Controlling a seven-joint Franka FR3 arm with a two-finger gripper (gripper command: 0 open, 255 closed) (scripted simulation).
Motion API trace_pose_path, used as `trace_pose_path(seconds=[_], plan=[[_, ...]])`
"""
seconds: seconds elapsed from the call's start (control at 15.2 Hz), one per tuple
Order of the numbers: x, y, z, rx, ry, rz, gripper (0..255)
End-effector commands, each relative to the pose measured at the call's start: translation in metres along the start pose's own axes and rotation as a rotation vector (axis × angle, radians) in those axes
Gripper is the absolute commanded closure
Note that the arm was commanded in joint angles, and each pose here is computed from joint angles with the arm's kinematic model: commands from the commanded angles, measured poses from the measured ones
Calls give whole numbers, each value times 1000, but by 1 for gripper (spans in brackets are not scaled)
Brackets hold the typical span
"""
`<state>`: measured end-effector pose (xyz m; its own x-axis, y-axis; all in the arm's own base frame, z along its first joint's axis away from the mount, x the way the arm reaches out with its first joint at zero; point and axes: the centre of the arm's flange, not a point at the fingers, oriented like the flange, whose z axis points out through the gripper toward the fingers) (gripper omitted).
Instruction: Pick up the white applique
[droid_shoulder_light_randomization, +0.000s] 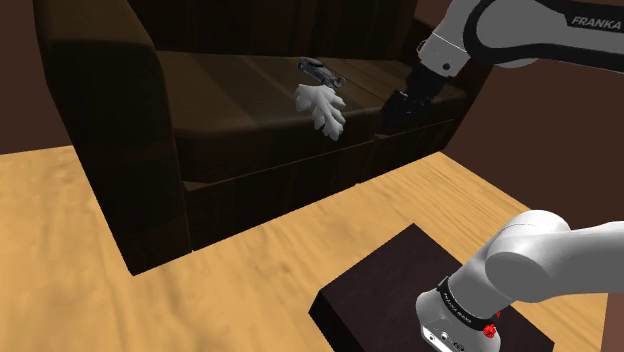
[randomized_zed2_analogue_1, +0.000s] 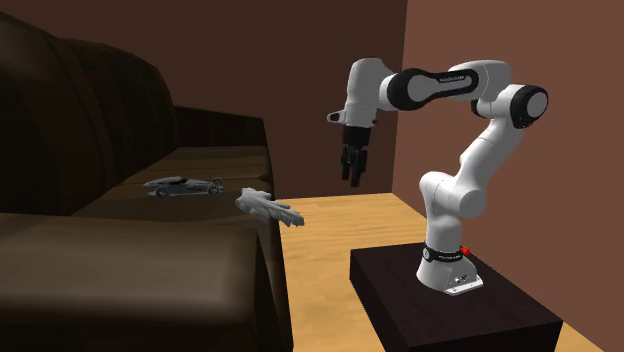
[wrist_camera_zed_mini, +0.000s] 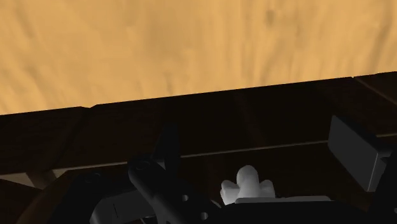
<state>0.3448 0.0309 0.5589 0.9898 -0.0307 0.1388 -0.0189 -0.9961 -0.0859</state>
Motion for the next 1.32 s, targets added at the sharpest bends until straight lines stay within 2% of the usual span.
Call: trace_pose_path(seconds=[0.0, 0.66, 0.73, 1.25], plan=[[9, -4, 16, -12, 59, 5, 0], [85, -27, 87, -70, 323, 32, 0], [90, -29, 91, -74, 341, 34, 0], [85, -25, 130, -74, 341, 34, 0]])
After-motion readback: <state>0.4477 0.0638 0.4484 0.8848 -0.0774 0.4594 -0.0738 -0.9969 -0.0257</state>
